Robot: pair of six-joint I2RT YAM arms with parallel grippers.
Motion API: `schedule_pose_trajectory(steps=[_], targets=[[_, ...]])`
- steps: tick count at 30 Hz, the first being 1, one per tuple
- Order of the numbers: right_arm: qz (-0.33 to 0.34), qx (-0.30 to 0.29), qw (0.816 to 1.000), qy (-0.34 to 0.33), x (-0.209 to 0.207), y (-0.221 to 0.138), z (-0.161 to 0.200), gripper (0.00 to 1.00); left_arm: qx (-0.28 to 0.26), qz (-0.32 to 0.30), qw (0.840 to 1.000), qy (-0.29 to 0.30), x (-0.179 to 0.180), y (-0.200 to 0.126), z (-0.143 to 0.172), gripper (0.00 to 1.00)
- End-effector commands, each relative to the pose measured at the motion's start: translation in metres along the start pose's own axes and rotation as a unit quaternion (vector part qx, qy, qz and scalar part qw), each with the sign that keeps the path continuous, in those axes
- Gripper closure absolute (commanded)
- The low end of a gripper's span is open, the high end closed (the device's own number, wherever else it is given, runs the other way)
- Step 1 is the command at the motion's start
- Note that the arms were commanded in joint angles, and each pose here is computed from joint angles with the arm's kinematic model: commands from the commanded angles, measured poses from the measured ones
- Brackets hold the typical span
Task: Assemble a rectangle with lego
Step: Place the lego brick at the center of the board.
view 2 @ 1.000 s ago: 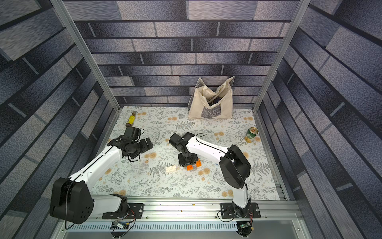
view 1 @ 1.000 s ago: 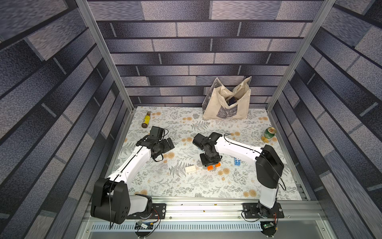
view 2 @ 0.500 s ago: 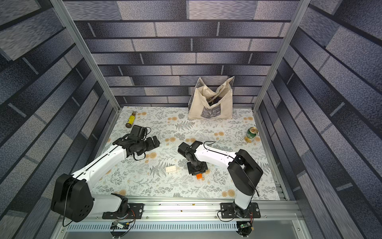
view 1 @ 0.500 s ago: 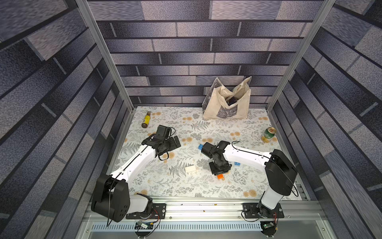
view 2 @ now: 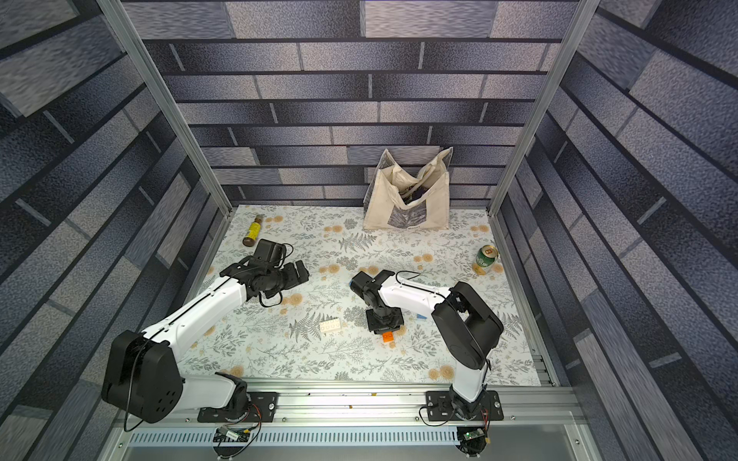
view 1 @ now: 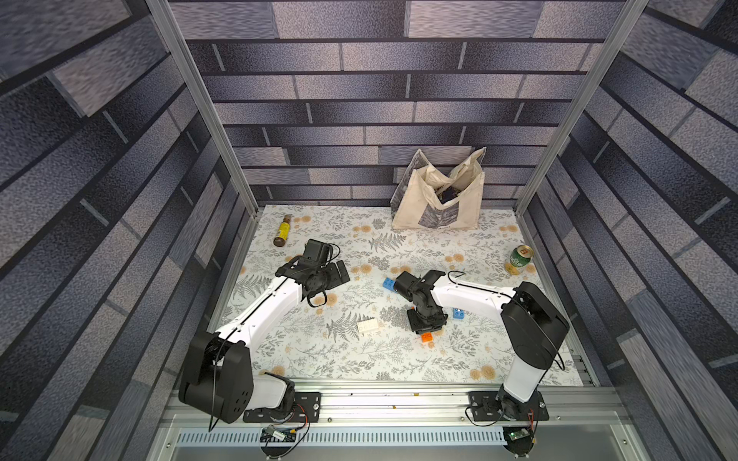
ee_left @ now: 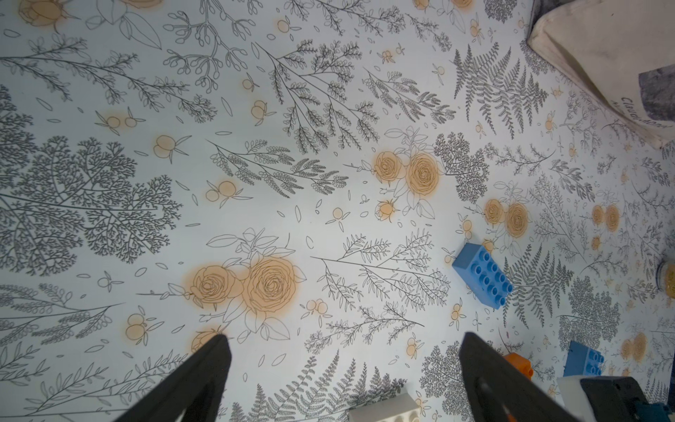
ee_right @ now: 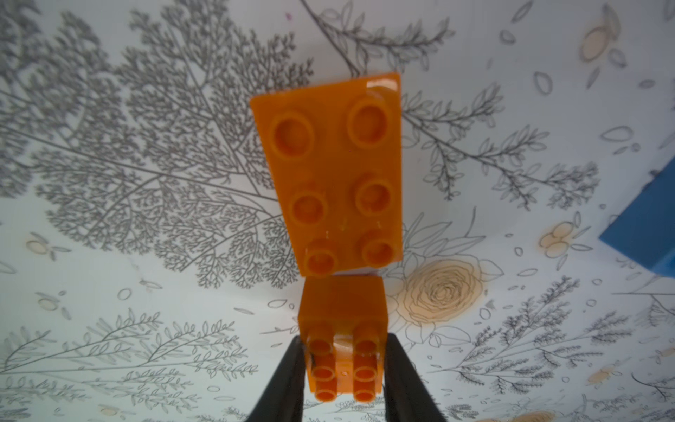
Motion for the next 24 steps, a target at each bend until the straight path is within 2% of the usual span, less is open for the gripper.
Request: schedule_pose_trajectory(steps=[1,24], targets=[[0.002,0.004,1.000,-0.006,-0.002,0.010,-0.005,0.84,-0.006,-0.003,1.000,0.002,-0.006,-0.004,-0.005,0.00],[-0.004,-0.001,1.000,0.009,-0.005,0.013,-0.023,0.81,0.005,-0.007,1.000,0.004,-0.007,0.002,-0.004,0.00]])
Point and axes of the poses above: each gripper's point midway between its finger pads, its own y axis out along the fingers, its own x axis along the line the jaws close on, z = x × y, the point moved 6 cm from there along -y, back along the fingers, and after that the axes turned 3 degrees about -y, right-handed, at the moved point
